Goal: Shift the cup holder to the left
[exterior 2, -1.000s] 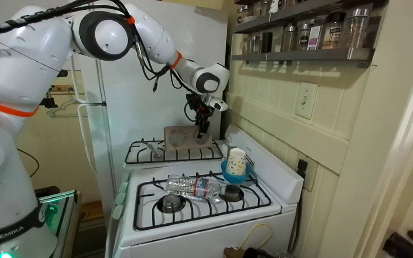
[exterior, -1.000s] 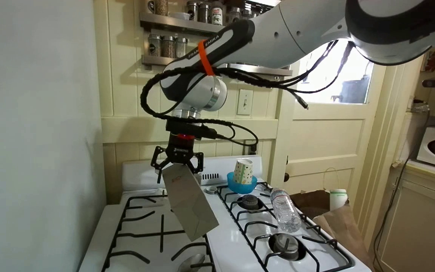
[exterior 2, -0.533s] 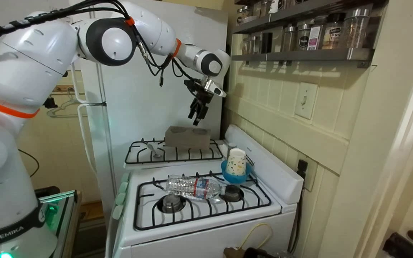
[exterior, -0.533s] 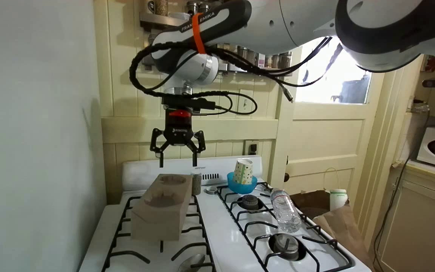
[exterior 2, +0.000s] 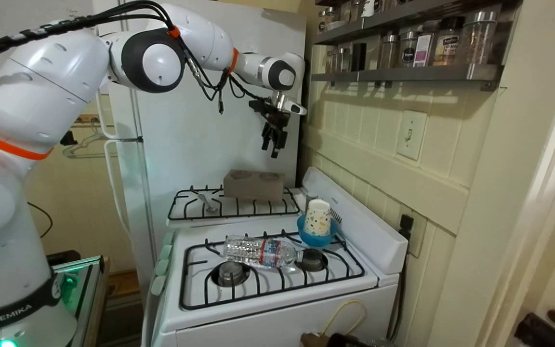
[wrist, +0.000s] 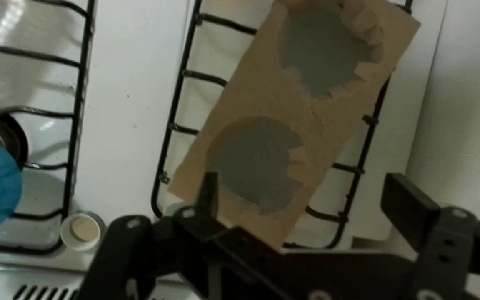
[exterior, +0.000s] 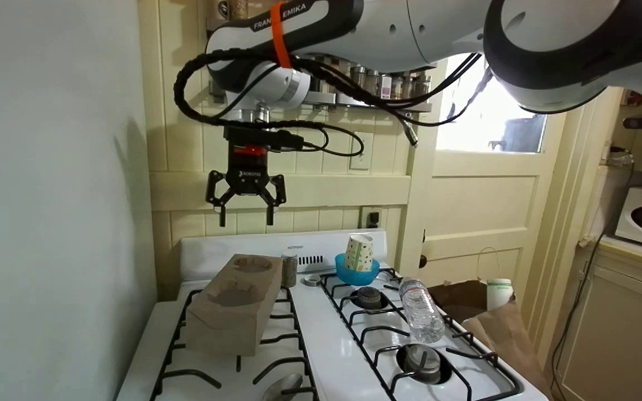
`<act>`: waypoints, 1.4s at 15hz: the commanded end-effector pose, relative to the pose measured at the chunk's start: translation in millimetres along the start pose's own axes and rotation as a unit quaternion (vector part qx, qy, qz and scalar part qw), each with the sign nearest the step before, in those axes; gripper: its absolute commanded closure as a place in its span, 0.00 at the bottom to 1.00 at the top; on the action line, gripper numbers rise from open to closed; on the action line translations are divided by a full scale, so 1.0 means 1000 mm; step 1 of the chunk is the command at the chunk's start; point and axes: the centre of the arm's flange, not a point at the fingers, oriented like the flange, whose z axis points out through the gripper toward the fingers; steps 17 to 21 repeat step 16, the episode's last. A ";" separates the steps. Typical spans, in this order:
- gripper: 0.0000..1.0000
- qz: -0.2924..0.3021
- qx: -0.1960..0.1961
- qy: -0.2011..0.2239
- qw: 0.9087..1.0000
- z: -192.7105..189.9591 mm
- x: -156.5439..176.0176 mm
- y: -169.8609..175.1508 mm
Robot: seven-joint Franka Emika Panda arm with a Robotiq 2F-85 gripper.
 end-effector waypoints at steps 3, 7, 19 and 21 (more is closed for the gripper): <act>0.00 -0.067 0.106 0.108 0.986 -0.011 -0.056 0.025; 0.00 -0.075 0.177 0.215 0.958 -0.036 -0.079 0.031; 0.00 0.048 0.185 0.236 0.953 -0.072 -0.080 0.038; 0.00 0.048 0.185 0.236 0.953 -0.072 -0.080 0.038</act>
